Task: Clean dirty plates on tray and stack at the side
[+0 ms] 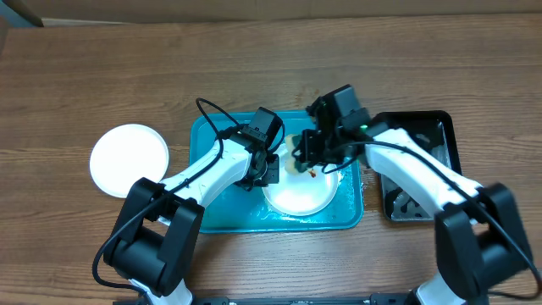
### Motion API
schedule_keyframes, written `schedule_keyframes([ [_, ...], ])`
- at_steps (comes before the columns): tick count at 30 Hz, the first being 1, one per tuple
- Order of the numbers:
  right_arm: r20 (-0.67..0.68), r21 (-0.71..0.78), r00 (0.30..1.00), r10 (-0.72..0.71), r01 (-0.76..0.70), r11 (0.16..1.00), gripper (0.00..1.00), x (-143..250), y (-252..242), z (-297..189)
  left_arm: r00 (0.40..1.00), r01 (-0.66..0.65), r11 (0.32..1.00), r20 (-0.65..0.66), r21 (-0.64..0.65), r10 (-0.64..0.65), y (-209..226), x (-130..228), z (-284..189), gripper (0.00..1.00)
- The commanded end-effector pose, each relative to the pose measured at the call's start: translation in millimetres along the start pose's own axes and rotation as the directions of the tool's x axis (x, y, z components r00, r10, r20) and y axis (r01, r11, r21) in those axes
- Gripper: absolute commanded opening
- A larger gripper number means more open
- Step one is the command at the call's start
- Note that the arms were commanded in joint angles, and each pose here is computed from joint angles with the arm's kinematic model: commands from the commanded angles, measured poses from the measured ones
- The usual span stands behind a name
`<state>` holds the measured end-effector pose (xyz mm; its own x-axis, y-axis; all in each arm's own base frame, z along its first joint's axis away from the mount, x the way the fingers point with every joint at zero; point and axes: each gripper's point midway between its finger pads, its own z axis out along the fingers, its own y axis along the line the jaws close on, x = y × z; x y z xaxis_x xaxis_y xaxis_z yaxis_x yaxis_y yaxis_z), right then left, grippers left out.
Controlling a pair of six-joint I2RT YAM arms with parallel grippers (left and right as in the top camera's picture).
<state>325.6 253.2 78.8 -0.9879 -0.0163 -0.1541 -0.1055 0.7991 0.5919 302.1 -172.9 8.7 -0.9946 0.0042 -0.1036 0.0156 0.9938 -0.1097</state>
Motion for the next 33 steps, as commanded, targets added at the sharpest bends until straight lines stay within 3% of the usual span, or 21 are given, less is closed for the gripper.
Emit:
schedule_keyframes([
  [1, -0.045, -0.050, 0.996, 0.075, -0.077, 0.996, 0.04, 2, 4, 17, 0.999, -0.031, 0.999, -0.022, -0.036, 0.030, 9, 5, 7, 0.04],
  [5, -0.080, -0.124, 0.994, 0.076, -0.086, 0.989, 0.04, 3, 13, 32, 0.999, -0.031, 0.999, -0.022, -0.036, 0.030, 9, 5, 7, 0.04],
  [27, -0.140, -0.130, 0.965, 0.222, -0.240, 0.962, 0.04, 8, 10, 68, 1.000, -0.009, 0.999, -0.024, -0.038, 0.008, 9, 6, 7, 0.04],
  [33, -0.128, -0.050, 0.963, 0.238, -0.246, 0.968, 0.04, 14, -2, 76, 1.000, -0.009, 0.999, -0.025, -0.038, 0.008, 9, 6, 7, 0.04],
])
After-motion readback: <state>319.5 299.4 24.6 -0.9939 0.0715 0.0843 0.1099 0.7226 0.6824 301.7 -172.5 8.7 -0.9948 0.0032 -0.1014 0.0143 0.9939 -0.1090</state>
